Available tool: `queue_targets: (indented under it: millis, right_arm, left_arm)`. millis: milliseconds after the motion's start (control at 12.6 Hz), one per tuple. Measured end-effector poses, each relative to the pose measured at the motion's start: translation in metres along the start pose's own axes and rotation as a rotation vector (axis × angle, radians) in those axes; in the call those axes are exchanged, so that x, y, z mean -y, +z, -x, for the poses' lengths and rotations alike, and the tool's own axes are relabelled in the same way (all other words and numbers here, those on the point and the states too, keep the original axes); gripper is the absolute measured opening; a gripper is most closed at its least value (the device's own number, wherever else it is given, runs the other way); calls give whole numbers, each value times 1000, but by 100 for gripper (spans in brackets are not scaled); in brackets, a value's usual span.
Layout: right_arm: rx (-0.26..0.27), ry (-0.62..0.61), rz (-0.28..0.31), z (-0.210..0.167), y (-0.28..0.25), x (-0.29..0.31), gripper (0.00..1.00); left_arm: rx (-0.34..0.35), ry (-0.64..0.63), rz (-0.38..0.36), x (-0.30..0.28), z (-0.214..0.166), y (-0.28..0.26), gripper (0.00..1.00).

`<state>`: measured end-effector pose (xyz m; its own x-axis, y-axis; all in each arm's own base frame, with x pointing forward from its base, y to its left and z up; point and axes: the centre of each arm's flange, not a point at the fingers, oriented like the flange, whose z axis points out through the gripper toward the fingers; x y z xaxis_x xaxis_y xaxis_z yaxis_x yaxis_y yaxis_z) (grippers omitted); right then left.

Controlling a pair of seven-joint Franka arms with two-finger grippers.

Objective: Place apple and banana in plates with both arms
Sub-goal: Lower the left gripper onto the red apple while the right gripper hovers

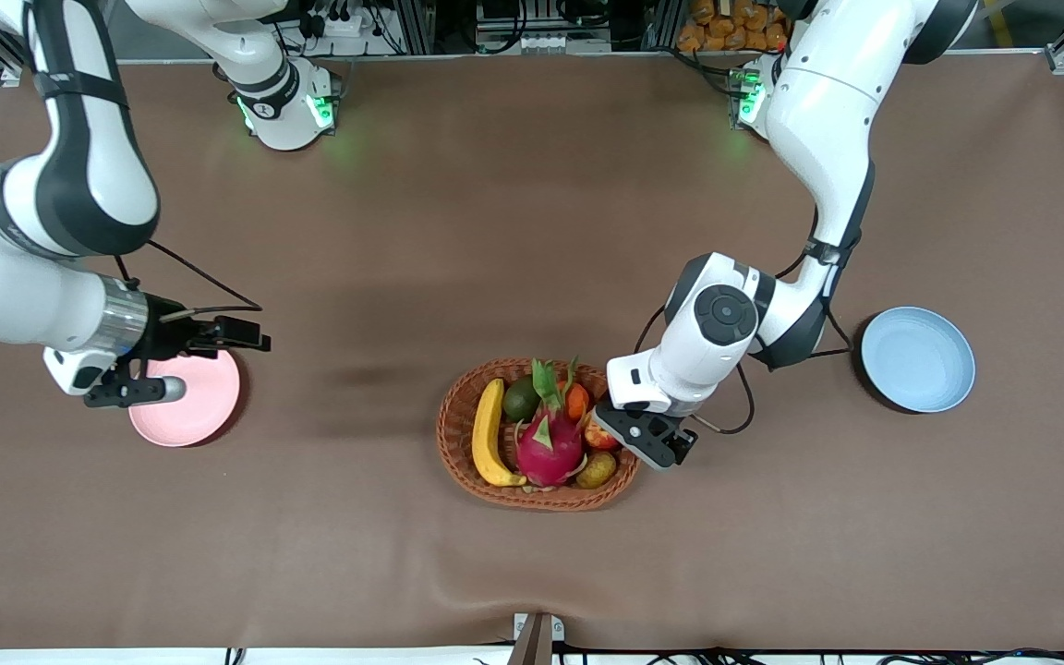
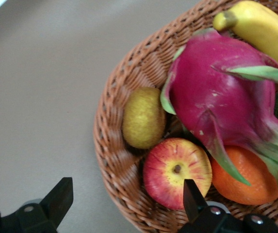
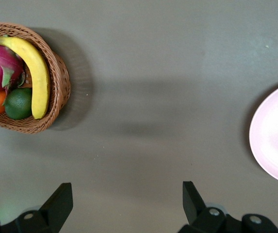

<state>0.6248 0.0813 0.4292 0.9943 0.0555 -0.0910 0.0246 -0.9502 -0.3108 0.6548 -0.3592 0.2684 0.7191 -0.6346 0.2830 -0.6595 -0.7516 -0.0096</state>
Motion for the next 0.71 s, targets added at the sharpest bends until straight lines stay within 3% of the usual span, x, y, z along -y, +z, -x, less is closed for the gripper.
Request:
queue_targets:
  millis: [714]
  right_arm:
    - [-18,-7,2,-2,-5,4,100]
  left_arm:
    - [8,51,21,-44,9,40,100]
